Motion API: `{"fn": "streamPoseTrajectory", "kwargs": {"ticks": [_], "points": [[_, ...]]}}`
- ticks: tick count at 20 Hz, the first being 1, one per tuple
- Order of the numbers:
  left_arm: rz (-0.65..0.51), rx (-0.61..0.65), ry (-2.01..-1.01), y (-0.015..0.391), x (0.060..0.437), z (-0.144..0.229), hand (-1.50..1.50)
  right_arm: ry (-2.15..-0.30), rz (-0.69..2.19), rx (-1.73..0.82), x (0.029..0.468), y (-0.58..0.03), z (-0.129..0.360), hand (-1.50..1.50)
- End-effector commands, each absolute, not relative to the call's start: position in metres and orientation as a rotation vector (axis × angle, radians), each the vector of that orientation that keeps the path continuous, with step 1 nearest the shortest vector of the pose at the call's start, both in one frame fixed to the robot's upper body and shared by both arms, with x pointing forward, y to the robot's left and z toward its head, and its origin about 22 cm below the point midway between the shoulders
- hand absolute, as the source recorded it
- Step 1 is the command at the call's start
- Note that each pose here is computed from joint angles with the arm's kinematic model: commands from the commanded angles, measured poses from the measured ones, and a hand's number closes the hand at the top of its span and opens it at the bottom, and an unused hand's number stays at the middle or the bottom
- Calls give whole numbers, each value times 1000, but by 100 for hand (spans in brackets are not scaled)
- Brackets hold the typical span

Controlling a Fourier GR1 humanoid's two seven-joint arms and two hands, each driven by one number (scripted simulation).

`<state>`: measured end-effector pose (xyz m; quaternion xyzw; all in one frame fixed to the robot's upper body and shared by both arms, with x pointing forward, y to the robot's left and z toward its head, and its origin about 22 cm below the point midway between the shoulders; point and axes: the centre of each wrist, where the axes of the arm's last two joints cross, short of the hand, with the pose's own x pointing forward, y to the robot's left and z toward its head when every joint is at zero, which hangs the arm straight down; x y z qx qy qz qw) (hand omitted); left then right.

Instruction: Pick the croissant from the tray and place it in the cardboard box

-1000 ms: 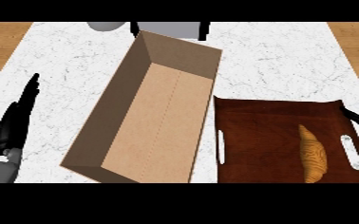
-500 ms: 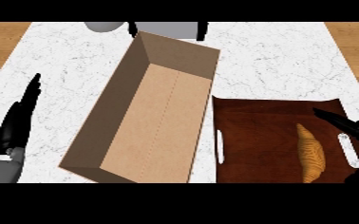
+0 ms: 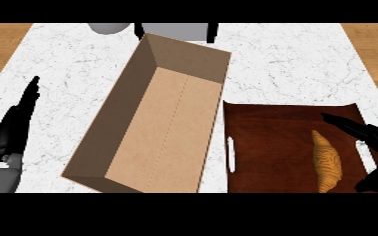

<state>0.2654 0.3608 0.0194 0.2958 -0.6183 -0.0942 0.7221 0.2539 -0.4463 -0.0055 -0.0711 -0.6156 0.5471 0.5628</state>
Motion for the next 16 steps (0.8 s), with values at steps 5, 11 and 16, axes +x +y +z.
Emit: {"fn": "streamPoseTrajectory", "kwargs": {"ticks": [5,11,16], "points": [[-202,656,-1363,365,247,9,0,-1517,1281,-4,250,-424,-6,-150],[-206,655,-1362,356,251,11,0,-1575,1277,4,235,-430,1,-150],[-207,660,-1359,354,253,9,0,-1458,1377,-52,240,-402,11,-150]]}}
